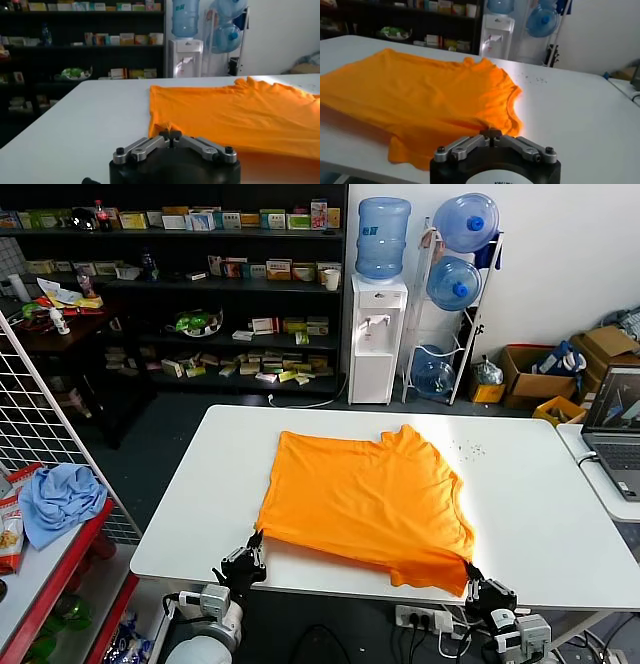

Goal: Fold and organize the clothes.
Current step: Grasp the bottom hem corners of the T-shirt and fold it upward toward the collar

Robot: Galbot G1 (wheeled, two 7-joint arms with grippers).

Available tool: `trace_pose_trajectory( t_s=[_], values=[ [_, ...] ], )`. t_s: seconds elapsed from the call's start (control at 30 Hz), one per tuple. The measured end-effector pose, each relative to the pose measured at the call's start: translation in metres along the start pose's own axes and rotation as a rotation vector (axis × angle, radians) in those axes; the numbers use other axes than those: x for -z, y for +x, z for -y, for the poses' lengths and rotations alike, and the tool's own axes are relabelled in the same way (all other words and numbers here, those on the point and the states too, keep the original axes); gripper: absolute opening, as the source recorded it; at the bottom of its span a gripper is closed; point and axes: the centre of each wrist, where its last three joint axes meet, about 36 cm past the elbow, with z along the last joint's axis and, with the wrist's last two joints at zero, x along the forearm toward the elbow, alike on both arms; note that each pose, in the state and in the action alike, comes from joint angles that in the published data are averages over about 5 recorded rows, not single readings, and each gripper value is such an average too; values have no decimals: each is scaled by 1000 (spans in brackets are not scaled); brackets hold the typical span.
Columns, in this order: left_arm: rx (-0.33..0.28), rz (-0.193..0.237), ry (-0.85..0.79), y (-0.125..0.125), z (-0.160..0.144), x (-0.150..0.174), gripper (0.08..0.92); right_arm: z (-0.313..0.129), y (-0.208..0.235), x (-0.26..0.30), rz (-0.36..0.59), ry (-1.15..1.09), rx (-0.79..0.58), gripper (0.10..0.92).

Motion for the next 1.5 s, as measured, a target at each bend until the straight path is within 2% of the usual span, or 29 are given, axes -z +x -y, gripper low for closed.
trace_pose_trajectory(
  t_s=[0.33,0.6,0.87,1.07,1.5],
  values=[
    [30,19,-25,-40,-12,0,93,18,-58,7,49,13,10,124],
    [39,23,-43,-74,-18,3,93,26,-103,14,50,12,13,124],
    [51,19,-54,-98,-20,8,93,32,-134,24,35,-6,14,132],
    [54,15,-48,-105,-22,10,116,34,-145,29,24,-32,16,276],
    [73,9,-23,-89,-32,7,480,40,-122,30,-39,-36,33,657]
  ],
)
